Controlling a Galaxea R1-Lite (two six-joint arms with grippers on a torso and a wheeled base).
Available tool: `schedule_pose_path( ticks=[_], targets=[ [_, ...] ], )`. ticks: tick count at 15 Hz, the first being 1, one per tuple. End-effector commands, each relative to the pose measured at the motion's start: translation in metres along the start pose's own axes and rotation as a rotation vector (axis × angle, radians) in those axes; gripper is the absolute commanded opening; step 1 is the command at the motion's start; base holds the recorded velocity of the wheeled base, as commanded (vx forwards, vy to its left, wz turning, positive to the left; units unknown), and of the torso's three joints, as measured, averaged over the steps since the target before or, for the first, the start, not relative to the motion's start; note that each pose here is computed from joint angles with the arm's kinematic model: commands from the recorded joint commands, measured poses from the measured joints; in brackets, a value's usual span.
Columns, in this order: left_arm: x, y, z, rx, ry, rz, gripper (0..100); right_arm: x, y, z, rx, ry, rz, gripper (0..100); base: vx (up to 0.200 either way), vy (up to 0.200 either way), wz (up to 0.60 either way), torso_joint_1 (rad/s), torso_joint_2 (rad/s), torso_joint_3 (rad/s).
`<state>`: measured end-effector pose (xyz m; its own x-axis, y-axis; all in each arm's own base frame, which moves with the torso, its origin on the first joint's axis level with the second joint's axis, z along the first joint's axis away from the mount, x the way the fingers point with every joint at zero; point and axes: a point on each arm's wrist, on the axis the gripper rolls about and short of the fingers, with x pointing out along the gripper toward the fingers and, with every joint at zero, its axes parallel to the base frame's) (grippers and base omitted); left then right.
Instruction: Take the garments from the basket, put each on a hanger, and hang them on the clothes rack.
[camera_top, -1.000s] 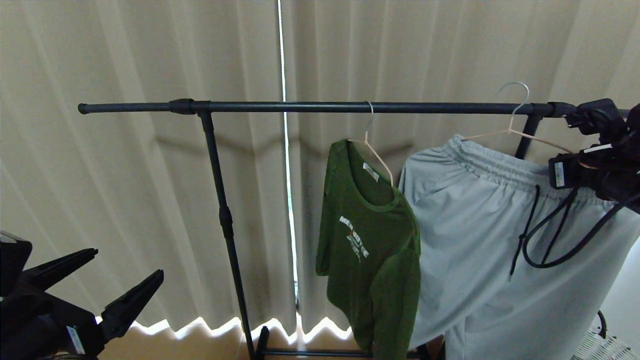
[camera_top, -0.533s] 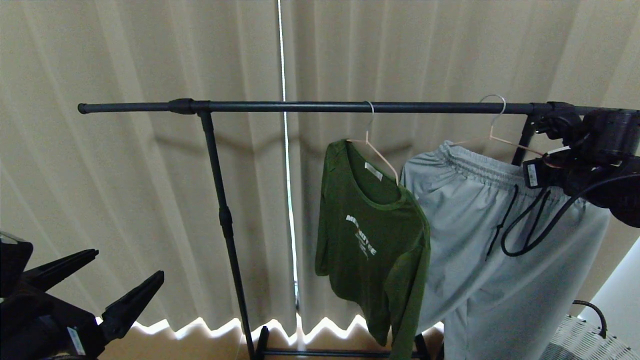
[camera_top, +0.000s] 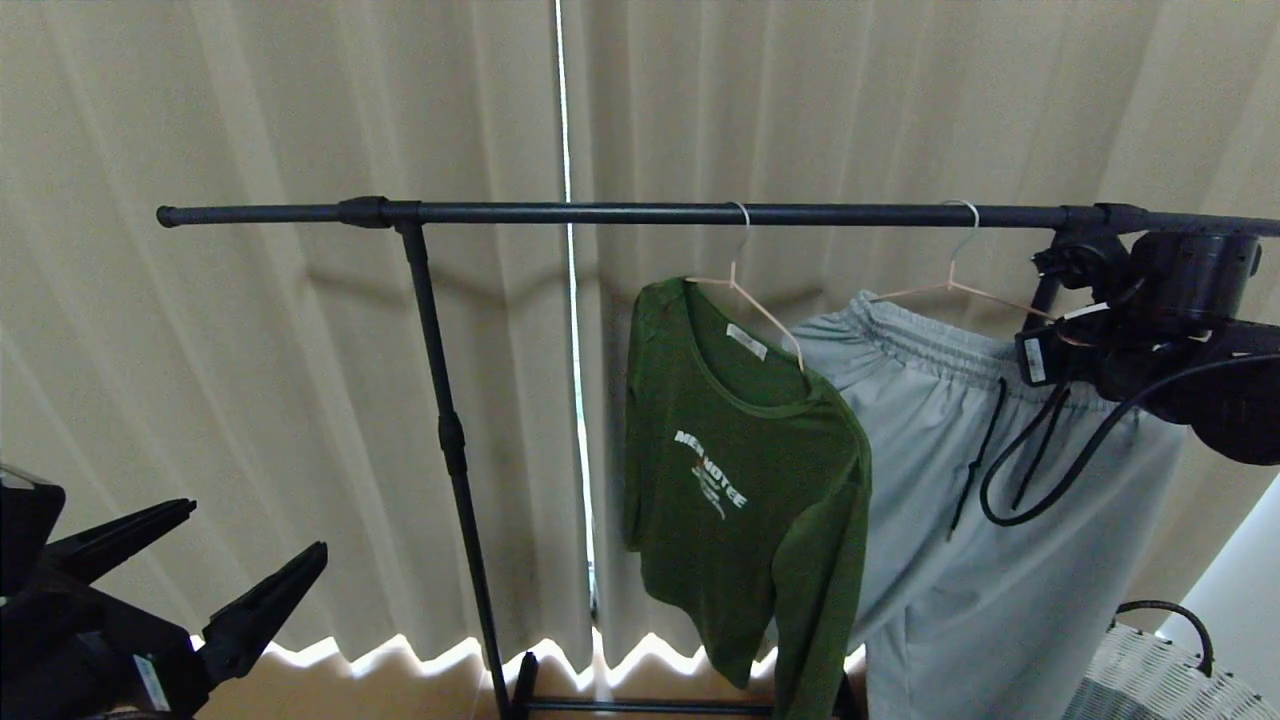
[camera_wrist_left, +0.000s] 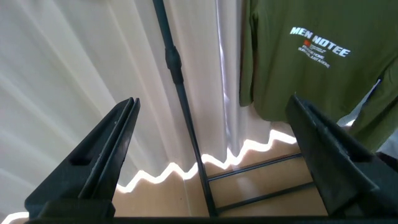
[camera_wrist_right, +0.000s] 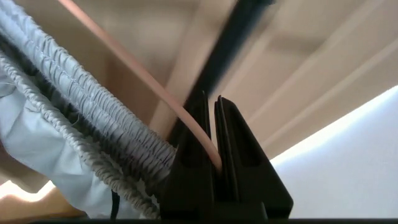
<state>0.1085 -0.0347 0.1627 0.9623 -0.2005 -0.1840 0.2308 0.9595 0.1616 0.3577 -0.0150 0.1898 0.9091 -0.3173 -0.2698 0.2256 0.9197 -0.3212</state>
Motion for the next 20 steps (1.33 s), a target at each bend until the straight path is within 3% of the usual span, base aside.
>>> schedule_pose_path(
  ticks=[1, 2, 9, 12, 20],
  targets=[
    [-0.001, 0.0, 0.001, -0.001, -0.007, 0.002, 100, -0.003, 0.001, 0.0, -0.001, -0.001, 0.004, 0, 0.0, 0.0, 0.0, 0.0, 0.0, 0.0],
    [-0.002, 0.001, 0.002, -0.002, -0.014, 0.003, 100, -0.004, 0.001, -0.001, -0.002, 0.0, 0.006, 100, 0.0, 0.0, 0.0, 0.0, 0.0, 0.0],
    [-0.005, 0.002, 0.004, -0.007, -0.034, 0.008, 100, -0.016, -0.002, -0.005, 0.037, -0.115, -0.017, 100, 0.0, 0.0, 0.0, 0.0, 0.0, 0.0],
    [-0.005, 0.002, 0.004, -0.007, -0.034, 0.008, 100, -0.035, -0.005, -0.012, 0.053, -0.164, -0.001, 100, 0.0, 0.0, 0.0, 0.0, 0.0, 0.0],
    [-0.005, 0.002, 0.004, -0.007, -0.033, 0.01, 100, -0.045, -0.003, -0.022, 0.076, -0.315, 0.063, 100, 0.0, 0.0, 0.0, 0.0, 0.0, 0.0]
  ],
)
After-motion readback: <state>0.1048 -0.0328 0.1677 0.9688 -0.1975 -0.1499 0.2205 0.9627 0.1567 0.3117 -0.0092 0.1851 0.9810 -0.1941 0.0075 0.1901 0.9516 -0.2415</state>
